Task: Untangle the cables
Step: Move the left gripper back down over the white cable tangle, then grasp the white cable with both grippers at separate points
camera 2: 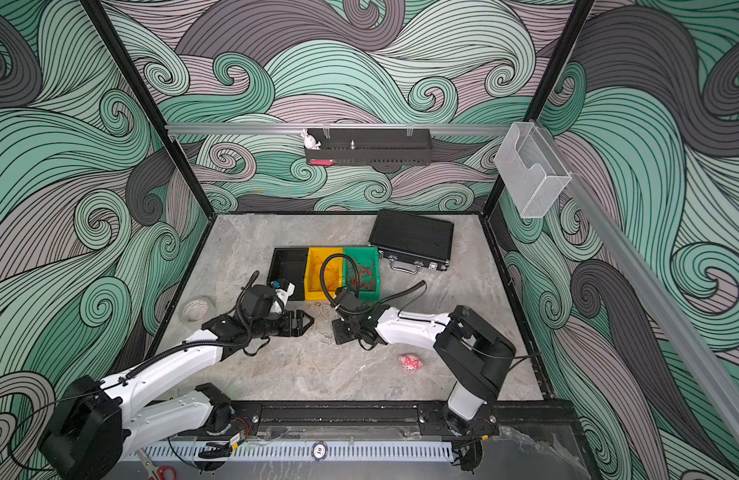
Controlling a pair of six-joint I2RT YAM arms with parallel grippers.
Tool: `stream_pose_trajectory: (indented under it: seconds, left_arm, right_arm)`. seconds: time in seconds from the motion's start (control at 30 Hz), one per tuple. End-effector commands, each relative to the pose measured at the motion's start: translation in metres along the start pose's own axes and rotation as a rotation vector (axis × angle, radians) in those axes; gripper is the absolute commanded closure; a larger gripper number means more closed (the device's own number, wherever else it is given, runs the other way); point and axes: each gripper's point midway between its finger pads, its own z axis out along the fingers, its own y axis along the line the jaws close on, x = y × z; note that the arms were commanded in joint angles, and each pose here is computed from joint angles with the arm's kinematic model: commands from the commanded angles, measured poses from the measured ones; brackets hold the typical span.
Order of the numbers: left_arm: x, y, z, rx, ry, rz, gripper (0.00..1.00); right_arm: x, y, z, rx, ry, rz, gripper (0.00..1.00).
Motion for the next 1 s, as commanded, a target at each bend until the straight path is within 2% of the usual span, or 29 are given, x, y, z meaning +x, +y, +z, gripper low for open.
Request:
stream_pose_trajectory:
  seconds: [0.0,0.23,0.43,0.63,0.77,0.9,0.97]
  left_arm:
    - [-0.002,-0.010,0.006,0.048,0.001,-0.017,0.20]
    - [0.004,-0.006,0.023,0.037,0.030,-0.020,0.21]
    - [0.010,0.001,0.039,0.015,0.063,-0.028,0.36]
    - [0.006,0.004,0.051,-0.014,0.067,-0.017,0.38]
    - [0.008,0.008,0.059,-0.023,0.072,-0.020,0.40]
    - [0.013,0.012,0.071,-0.031,0.099,-0.029,0.49]
    - [0.013,0.012,0.073,-0.031,0.099,-0.032,0.55]
  right_arm:
    - [-0.006,0.010,-0.011,-0.084,-0.030,-0.009,1.00]
    - [-0.001,0.025,-0.016,-0.175,-0.015,-0.032,1.00]
    - [-0.001,0.030,-0.021,-0.205,-0.014,-0.033,1.00]
    - [-0.001,0.029,-0.031,-0.199,-0.028,-0.036,0.99]
    - [-0.003,0.020,-0.041,-0.159,-0.049,-0.038,0.90]
    - [-0.005,0.003,-0.052,-0.101,-0.070,-0.013,0.68]
    - [-0.006,-0.008,-0.056,-0.070,-0.087,0.012,0.61]
